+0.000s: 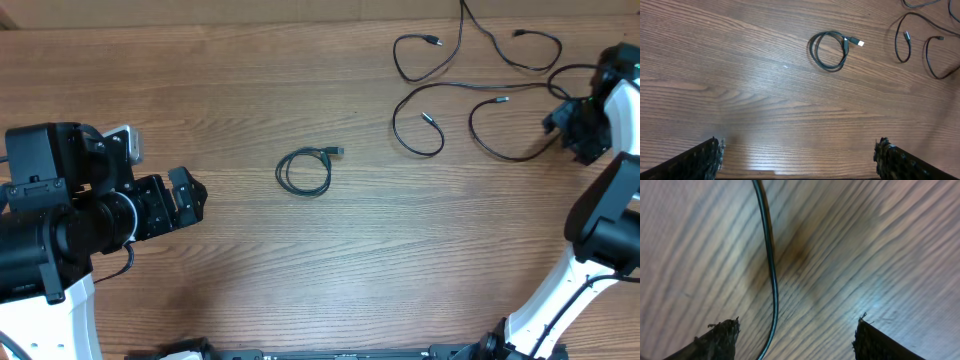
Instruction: Untangle cables
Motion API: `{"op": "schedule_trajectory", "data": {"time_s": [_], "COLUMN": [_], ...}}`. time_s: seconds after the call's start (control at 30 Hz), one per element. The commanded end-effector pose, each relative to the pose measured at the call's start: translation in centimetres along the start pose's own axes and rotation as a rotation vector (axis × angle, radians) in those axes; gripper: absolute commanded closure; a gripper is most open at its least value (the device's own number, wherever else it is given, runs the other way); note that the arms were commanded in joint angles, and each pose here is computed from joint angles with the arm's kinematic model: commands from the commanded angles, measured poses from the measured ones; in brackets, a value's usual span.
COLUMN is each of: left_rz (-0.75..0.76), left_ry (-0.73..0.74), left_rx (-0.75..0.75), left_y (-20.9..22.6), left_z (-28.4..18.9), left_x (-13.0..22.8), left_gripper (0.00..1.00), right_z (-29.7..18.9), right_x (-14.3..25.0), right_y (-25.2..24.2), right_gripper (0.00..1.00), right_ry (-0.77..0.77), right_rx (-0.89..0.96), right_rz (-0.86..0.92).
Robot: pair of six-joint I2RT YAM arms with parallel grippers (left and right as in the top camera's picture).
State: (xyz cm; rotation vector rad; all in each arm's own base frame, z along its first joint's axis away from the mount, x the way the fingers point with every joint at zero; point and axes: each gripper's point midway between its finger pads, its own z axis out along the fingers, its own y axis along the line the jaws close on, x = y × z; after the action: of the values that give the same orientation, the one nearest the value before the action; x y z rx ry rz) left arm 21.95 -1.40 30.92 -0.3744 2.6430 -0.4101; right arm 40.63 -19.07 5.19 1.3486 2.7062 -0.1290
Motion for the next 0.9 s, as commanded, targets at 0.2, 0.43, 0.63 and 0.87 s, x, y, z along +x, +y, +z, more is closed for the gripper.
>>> {"op": "schedule_trajectory", "data": {"time_s": [0.2, 0.43, 0.63, 0.87], "left_rz": [0.023, 0.022, 0.022, 0.021], "left_ry": [-0.014, -0.013, -0.011, -0.013], "left_rx": [0.002, 0.001, 0.001, 0.001], "left_y": [0.0, 0.0, 0.0, 0.0], "left_z": [-0.2, -0.2, -0.2, -0.2], "left_x": [-0.2, -0.2, -0.2, -0.2], "left_gripper": [0.00, 0.00, 0.01, 0.00], "right_z": [3.0, 4.4, 4.3, 3.4], "right_x": [2.7, 3.4, 1.9, 1.4], "right_y": [0.0, 1.4, 2.5, 5.9], "right_gripper": [0.44, 0.56, 0.74, 0.80], "right_ry": [0.053, 0.070, 0.013, 0.026], "right_rx": [-0.007, -0.097, -0.144, -0.329], "right_rz": [0.049, 0.053, 0.069, 0.059]}}
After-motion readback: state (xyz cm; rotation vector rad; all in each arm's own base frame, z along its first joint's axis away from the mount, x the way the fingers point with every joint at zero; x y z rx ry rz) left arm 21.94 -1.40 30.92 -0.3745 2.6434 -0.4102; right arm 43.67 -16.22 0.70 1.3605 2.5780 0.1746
